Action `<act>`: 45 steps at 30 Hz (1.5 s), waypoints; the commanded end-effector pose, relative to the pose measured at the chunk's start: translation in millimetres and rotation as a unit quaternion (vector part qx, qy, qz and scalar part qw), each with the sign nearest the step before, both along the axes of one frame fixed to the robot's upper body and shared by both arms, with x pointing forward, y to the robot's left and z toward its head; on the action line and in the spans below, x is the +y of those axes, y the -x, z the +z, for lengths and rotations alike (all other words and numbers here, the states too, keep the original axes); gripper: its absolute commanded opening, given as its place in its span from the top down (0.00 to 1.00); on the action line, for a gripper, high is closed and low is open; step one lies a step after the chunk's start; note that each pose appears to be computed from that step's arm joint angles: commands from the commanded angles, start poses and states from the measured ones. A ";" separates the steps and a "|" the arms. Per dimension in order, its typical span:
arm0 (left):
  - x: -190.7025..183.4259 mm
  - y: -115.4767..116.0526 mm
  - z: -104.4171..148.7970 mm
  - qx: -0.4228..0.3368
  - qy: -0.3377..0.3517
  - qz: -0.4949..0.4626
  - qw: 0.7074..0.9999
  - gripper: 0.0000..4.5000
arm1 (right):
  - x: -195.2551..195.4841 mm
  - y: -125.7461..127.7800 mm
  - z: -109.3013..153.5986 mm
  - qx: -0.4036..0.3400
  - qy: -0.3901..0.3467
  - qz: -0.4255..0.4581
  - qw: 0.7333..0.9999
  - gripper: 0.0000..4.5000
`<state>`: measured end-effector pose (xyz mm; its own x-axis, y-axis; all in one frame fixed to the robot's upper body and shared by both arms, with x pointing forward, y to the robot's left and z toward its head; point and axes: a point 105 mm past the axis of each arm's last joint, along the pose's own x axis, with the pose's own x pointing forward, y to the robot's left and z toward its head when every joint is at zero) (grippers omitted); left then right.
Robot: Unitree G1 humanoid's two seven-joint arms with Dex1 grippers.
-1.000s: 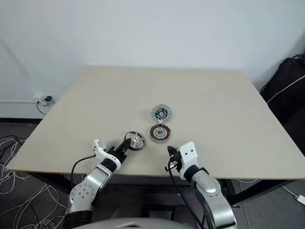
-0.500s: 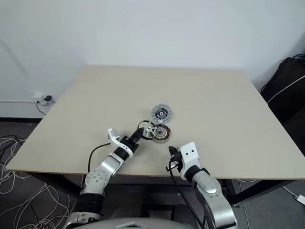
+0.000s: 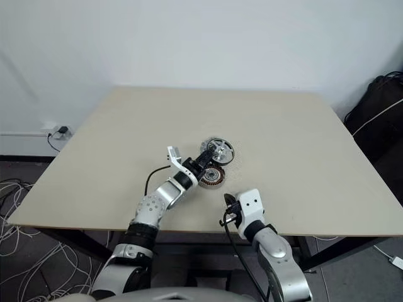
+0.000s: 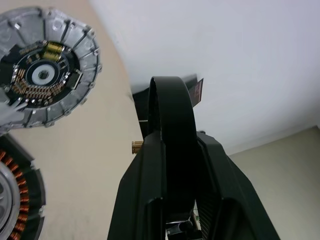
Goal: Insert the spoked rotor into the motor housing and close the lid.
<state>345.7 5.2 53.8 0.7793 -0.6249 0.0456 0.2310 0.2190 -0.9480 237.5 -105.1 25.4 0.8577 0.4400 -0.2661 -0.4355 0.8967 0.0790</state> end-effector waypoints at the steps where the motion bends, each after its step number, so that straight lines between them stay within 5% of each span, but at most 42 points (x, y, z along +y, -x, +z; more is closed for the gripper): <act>1: -37.9 19.4 0.5 0.027 0.068 -0.018 0.997 0.90 | -0.8 -4.6 20.4 -0.040 -0.006 -0.006 0.999 1.00; 19: -34.0 28.4 -37.8 0.101 0.037 -0.010 0.994 0.90 | -0.7 -4.4 20.2 -0.040 -0.006 -0.009 0.999 1.00; 45: -28.2 23.8 -53.2 0.123 0.015 0.014 0.992 0.90 | -2.6 -5.8 21.6 -0.043 -0.004 -0.014 0.999 1.00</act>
<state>340.9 21.9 -2.5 0.8019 -0.5676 -0.1865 0.0274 0.3468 -0.9375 238.1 -106.5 29.9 0.8702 0.4233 -0.2521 -0.4195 0.9049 0.0713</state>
